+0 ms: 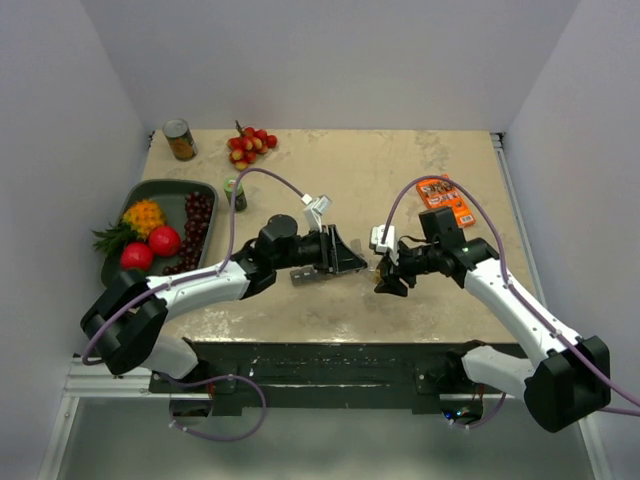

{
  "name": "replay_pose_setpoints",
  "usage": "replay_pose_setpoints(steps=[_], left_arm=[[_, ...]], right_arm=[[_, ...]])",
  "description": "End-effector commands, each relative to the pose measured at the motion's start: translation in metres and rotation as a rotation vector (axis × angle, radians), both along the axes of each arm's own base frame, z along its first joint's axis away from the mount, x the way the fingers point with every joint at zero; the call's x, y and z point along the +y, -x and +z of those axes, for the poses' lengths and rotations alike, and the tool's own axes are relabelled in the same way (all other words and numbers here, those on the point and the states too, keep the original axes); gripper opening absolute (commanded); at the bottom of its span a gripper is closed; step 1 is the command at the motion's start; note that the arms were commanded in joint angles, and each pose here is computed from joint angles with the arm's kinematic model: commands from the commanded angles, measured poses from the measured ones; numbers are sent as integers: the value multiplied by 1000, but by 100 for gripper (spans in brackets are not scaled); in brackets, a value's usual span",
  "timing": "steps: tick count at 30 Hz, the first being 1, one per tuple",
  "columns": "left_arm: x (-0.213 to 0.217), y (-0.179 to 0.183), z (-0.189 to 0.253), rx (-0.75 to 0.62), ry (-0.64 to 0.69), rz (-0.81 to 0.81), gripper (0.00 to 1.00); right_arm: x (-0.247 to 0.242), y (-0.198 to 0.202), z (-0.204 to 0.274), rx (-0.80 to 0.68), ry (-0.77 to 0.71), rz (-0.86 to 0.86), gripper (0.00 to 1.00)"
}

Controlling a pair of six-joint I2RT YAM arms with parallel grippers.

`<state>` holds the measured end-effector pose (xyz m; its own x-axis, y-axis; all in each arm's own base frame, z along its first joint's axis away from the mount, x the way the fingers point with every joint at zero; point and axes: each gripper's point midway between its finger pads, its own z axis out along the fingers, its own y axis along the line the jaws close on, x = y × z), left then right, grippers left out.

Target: Sort the pills into containers

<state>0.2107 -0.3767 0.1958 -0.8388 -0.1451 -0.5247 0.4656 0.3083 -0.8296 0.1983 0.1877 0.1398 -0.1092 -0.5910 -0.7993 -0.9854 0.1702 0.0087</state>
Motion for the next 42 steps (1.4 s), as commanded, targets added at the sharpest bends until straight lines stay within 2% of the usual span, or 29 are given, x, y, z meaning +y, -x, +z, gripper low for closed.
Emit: replay_pose_setpoints(steps=[1,6,12,15,17,18,21,26,28,32,33,35,37,38,42], left_arm=[[-15,3,28,-85,35,-44,0],[-19,10,30,-98,65,-98,0],[-23,31,30,-190,74,-266,0],[-17,45,21,-395,49,-417,0],[-14,46,9,-438,-15,-469,0],[-13,43,4,-510,-45,-490,1],[-12,40,3,-612,-71,-521,3],[-11,35,17,-770,-30,-524,6],[-9,28,23,-804,-30,-498,11],[-6,15,39,-820,-18,-418,28],[-5,12,45,-820,-15,-385,37],[-2,9,52,-831,2,-352,51],[1,6,63,-827,23,-313,53],[3,7,66,-827,31,-306,66],[9,7,74,-825,49,-274,70]], right_arm=[[8,-10,17,-13,-20,-8,0],[16,-1,27,6,-70,41,0],[30,21,45,84,-185,126,0],[36,31,55,120,-239,173,0],[37,34,58,137,-256,187,0],[39,38,62,154,-281,207,0],[44,47,70,190,-334,247,0],[46,53,78,211,-369,284,0],[46,54,78,213,-370,289,0],[45,53,76,200,-361,285,0],[45,53,76,199,-359,283,0],[44,53,75,191,-354,281,0],[43,52,75,190,-351,277,0],[42,52,74,188,-347,275,0],[42,51,73,182,-342,271,0]])
